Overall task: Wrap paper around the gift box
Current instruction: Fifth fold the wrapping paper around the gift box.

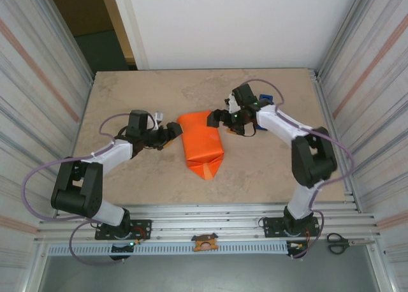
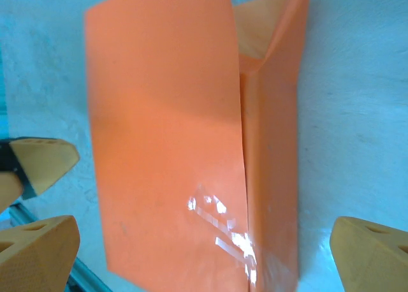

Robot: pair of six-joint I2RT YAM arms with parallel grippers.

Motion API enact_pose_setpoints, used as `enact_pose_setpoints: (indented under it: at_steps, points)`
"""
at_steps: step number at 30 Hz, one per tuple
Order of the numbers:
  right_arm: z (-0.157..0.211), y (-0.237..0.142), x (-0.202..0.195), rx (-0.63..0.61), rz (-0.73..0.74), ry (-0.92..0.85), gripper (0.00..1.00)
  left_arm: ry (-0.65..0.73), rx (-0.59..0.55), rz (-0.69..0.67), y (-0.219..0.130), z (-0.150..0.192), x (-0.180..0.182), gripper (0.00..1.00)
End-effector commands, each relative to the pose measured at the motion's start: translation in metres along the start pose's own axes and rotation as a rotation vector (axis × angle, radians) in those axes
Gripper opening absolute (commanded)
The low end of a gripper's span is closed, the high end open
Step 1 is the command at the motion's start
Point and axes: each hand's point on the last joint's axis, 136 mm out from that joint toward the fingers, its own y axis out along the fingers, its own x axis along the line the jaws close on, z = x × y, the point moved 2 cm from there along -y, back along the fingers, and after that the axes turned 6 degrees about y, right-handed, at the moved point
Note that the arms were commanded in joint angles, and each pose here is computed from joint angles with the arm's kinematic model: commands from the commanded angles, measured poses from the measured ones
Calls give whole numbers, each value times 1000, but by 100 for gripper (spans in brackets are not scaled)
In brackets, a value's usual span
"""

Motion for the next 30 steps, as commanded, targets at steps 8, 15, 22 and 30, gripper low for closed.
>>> enact_pose_setpoints:
  at_steps: [8, 15, 22, 30]
  points:
    - [65, -61, -54, -247, 3, 273, 79, 64, 45, 25, 5, -9, -17, 84]
    - [122, -28, -49, -196, -127, 458, 51, 46, 74, -21, 13, -4, -7, 83]
    - [150, 18, -26, -53, -76, 444, 37, 38, 98, -20, 15, 3, -4, 82]
    - [163, 50, -38, -20, 24, 506, 23, 40, 103, -8, 12, 5, -7, 81]
